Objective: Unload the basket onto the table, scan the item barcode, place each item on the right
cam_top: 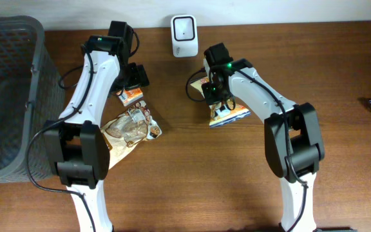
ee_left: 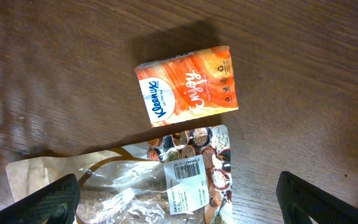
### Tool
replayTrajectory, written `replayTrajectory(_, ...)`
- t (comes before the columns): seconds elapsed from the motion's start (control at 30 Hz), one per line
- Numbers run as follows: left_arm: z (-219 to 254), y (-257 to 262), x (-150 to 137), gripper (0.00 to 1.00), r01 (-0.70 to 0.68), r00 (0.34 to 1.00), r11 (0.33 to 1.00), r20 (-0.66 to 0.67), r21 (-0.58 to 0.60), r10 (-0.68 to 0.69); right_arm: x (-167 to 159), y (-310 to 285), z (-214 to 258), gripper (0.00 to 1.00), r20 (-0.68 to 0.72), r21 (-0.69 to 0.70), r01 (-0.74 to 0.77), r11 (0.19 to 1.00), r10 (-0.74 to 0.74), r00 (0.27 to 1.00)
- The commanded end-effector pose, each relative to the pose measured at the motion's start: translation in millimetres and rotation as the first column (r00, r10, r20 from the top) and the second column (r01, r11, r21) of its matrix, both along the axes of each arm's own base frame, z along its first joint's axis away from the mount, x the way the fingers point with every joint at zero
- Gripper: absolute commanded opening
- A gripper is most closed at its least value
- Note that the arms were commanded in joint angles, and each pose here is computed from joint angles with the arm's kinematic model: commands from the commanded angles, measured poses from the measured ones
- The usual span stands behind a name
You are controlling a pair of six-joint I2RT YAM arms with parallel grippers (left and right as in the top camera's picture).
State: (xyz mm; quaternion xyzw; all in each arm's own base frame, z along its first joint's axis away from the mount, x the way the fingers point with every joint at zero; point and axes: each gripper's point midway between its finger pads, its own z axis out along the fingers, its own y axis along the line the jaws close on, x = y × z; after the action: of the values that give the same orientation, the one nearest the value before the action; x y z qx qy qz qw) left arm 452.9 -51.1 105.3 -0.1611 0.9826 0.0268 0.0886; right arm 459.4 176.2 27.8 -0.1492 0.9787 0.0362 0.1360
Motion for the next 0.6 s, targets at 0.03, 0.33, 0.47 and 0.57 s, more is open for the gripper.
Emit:
replayTrajectory(0.03, 4.6, 1.4, -0.3, 0.99, -0.013, 1.0, 1.0, 0.012, 0.004, 0.013, 21.9, 22.9, 23.6, 0.04, 0.038, 0.097, 0.019, 0.995, -0.023, 0.999)
replayTrajectory(0.33, 4.6, 1.4, -0.3, 0.99, -0.013, 1.0, 1.0, 0.012, 0.004, 0.013, 95.4, 51.0, 113.7, 0.04, 0.356, 0.237, -0.017, 0.971, -0.071, 0.932)
replayTrajectory(0.47, 4.6, 1.4, -0.3, 0.99, -0.013, 1.0, 1.0, 0.012, 0.004, 0.013, 121.1, 64.8, 136.5, 0.04, 0.47, 0.309, -0.036, 0.951, -0.119, 0.874)
replayTrajectory(0.57, 4.6, 1.4, -0.3, 0.99, -0.013, 1.0, 1.0, 0.012, 0.004, 0.013, 135.8, 75.7, 145.2, 0.04, 0.542, 0.327, -0.064, 0.943, -0.132, 0.83)
